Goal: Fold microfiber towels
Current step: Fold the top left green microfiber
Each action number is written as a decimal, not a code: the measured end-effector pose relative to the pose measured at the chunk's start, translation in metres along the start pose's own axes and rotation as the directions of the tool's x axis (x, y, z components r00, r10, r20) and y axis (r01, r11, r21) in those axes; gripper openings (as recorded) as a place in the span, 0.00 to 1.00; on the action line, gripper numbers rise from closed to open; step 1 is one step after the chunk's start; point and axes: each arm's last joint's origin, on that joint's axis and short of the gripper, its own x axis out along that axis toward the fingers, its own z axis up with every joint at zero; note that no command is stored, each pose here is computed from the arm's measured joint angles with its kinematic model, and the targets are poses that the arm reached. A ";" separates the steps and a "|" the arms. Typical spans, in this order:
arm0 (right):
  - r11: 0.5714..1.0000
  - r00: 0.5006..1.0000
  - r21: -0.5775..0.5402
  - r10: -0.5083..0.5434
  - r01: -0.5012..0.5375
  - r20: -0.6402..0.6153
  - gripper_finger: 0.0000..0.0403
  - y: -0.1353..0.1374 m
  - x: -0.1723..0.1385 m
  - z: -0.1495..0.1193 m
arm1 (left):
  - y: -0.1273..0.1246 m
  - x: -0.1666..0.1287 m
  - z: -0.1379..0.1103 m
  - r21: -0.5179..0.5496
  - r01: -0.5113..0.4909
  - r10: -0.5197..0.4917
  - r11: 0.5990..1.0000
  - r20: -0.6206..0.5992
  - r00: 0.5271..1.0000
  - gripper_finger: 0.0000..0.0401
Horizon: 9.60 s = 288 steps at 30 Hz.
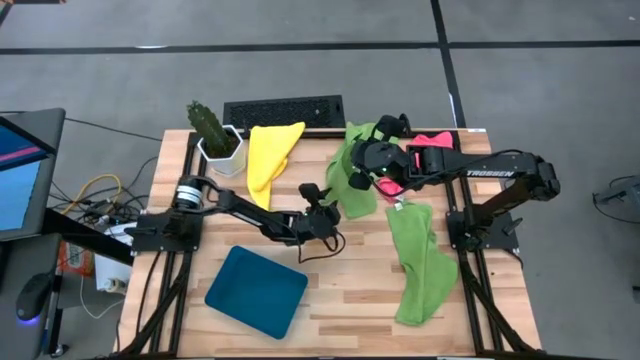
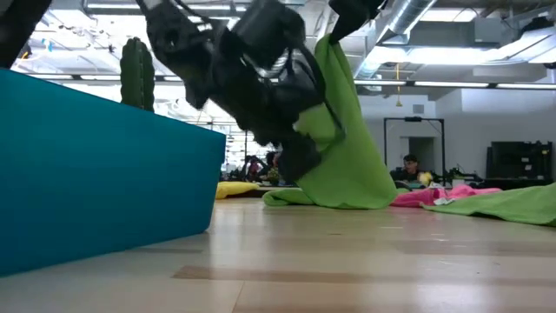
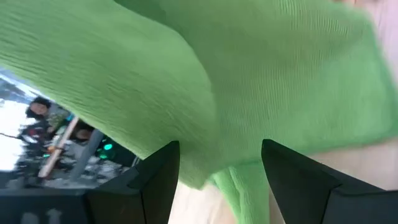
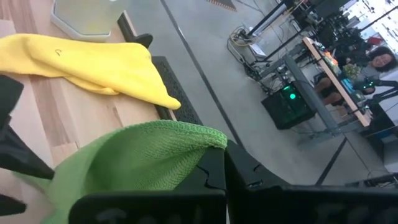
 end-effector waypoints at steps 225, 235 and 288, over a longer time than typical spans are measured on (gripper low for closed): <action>0.958 0.953 -0.278 0.025 0.063 0.301 0.02 0.163 0.042 0.025 | 0.218 -0.042 -0.021 -0.505 0.764 -0.832 0.400 0.151 0.535 0.01; 0.999 0.981 -0.041 0.032 -0.024 0.194 0.02 0.117 0.013 0.018 | 0.218 -0.040 -0.025 -0.359 0.683 -0.726 0.636 0.022 0.687 0.23; 0.980 0.995 0.183 0.086 -0.076 -0.047 0.03 0.065 0.054 -0.013 | 0.056 -0.044 -0.072 -0.300 0.312 -0.360 0.901 -0.120 0.925 0.49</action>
